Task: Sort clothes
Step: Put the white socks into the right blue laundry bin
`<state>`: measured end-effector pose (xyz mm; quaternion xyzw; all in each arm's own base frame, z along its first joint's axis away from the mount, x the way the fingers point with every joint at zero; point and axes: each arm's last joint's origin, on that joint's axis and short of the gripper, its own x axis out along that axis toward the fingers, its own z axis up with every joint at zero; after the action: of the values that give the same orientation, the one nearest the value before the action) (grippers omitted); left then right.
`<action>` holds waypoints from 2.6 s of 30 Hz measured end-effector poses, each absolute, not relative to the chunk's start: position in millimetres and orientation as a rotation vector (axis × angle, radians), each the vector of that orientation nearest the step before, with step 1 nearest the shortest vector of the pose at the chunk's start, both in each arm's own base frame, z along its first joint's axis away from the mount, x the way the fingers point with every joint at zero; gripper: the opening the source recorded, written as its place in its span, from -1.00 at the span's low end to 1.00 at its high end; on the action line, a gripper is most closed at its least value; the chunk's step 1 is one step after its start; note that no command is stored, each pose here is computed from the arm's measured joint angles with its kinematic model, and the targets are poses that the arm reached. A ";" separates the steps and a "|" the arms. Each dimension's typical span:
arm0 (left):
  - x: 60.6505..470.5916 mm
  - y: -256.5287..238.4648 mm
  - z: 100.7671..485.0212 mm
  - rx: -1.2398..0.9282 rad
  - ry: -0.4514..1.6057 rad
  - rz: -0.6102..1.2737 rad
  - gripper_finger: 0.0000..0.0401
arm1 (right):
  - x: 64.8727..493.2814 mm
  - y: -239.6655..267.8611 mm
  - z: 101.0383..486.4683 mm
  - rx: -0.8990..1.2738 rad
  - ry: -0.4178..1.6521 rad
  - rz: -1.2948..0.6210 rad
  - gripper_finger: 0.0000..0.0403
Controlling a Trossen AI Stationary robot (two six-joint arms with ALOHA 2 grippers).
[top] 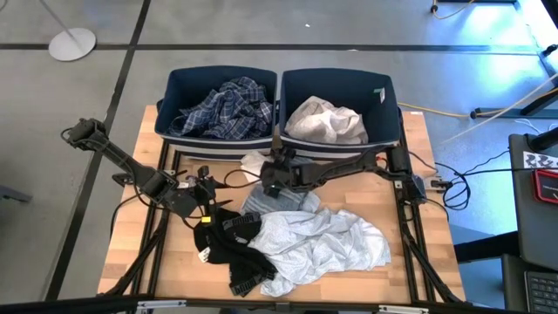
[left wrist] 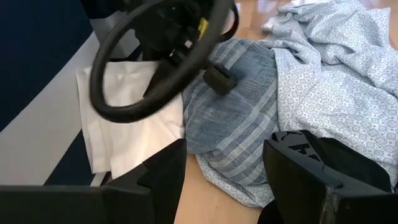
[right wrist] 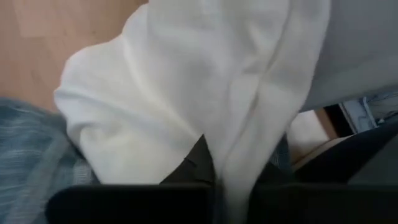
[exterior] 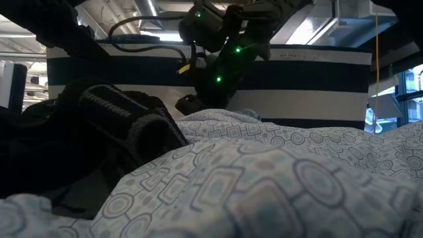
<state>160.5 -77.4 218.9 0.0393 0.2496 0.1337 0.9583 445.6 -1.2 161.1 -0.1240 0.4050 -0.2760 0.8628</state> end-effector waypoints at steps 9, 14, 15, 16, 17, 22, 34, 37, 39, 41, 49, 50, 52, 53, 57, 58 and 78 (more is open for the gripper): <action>160.5 -77.4 218.8 0.080 0.507 0.271 0.01 | 453.3 23.9 189.9 -0.366 0.861 -0.559 -0.92; 160.5 -77.4 218.8 0.080 0.507 0.271 0.01 | 457.3 42.6 222.5 -0.462 0.854 -0.587 -0.89; 160.4 -77.4 218.7 0.077 0.507 0.272 0.01 | 457.6 46.3 230.5 -0.486 0.853 -0.596 -0.87; 160.4 -77.4 218.8 0.075 0.506 0.272 0.01 | 457.2 49.8 239.0 -0.504 0.856 -0.603 -0.85; 160.5 -77.4 218.8 0.075 0.506 0.272 0.01 | 456.6 53.7 248.2 -0.521 0.859 -0.608 -0.84; 160.4 -77.4 218.8 0.073 0.506 0.273 0.01 | 447.6 74.2 295.3 -0.623 0.863 -0.637 -0.88; 159.8 -77.0 217.9 0.081 0.516 0.274 0.01 | 360.9 57.5 407.3 -0.583 0.788 -0.924 -0.86; 159.4 -76.7 217.3 0.086 0.523 0.275 0.01 | 328.3 43.0 427.9 -0.507 0.756 -1.010 -0.87; 159.5 -76.8 217.5 0.085 0.521 0.275 0.01 | 314.6 33.2 438.6 -0.437 0.711 -1.046 -0.86; 159.6 -76.9 217.7 0.082 0.518 0.275 0.01 | 300.2 22.8 447.2 -0.389 0.702 -1.055 -0.86; 159.6 -76.9 217.7 0.083 0.519 0.275 0.01 | 261.6 -37.7 447.4 -0.158 0.766 -1.170 -0.87; 159.5 -76.8 217.7 0.084 0.519 0.275 0.01 | 259.3 -45.3 444.4 -0.137 0.779 -1.191 -0.86; 159.5 -76.8 217.6 0.084 0.520 0.275 0.01 | 256.6 -61.5 435.8 -0.110 0.817 -1.244 -0.83; 159.6 -76.8 217.7 0.086 0.520 0.275 0.01 | 256.2 -69.2 431.0 -0.092 0.831 -1.275 -0.83; 159.6 -76.9 217.7 0.091 0.520 0.273 0.01 | 253.9 -99.5 411.9 -0.025 0.888 -1.364 -0.81; 159.6 -76.9 217.7 0.091 0.520 0.273 0.01 | 253.9 -106.2 406.0 -0.016 0.897 -1.385 -0.81; 159.8 -77.0 218.0 0.078 0.515 0.275 0.01 | 241.6 -131.0 400.1 0.247 1.031 -1.250 0.46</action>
<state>159.8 -77.0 218.0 0.0387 0.2539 0.1356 0.9569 241.6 -131.0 400.1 0.1099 0.4595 -0.5573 0.6827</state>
